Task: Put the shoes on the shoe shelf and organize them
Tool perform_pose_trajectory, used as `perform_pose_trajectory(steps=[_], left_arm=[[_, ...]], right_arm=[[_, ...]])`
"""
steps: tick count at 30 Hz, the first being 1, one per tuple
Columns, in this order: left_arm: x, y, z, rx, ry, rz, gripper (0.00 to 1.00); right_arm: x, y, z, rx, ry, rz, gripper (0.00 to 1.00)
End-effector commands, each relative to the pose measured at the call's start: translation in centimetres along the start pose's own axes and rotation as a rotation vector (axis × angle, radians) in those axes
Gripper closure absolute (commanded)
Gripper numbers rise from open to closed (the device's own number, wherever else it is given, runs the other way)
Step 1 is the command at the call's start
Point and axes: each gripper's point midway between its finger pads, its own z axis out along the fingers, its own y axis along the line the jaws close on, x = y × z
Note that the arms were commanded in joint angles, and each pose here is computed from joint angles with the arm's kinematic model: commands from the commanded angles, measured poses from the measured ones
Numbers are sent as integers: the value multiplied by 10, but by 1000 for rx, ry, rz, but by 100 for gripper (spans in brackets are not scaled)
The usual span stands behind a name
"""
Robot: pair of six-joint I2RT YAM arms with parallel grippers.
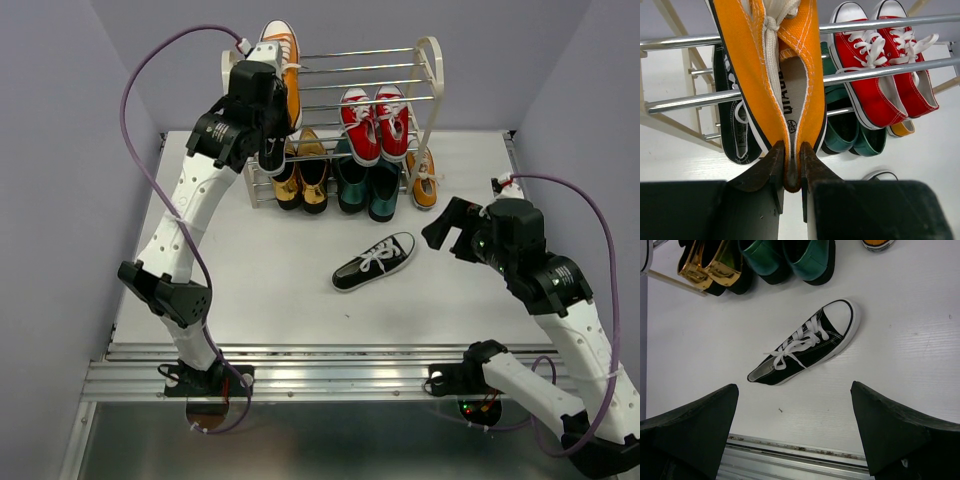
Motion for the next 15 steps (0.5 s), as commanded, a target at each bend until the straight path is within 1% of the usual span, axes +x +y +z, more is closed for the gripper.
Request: perform_pose_trajectory(steps=[1, 15], left_arm=[[-64, -13, -21, 75, -211, -34, 100], [-66, -9, -19, 52, -216, -60, 100]], right_arm=[[-16, 4, -12, -10, -58, 16, 0], [-16, 3, -14, -6, -59, 21, 0]])
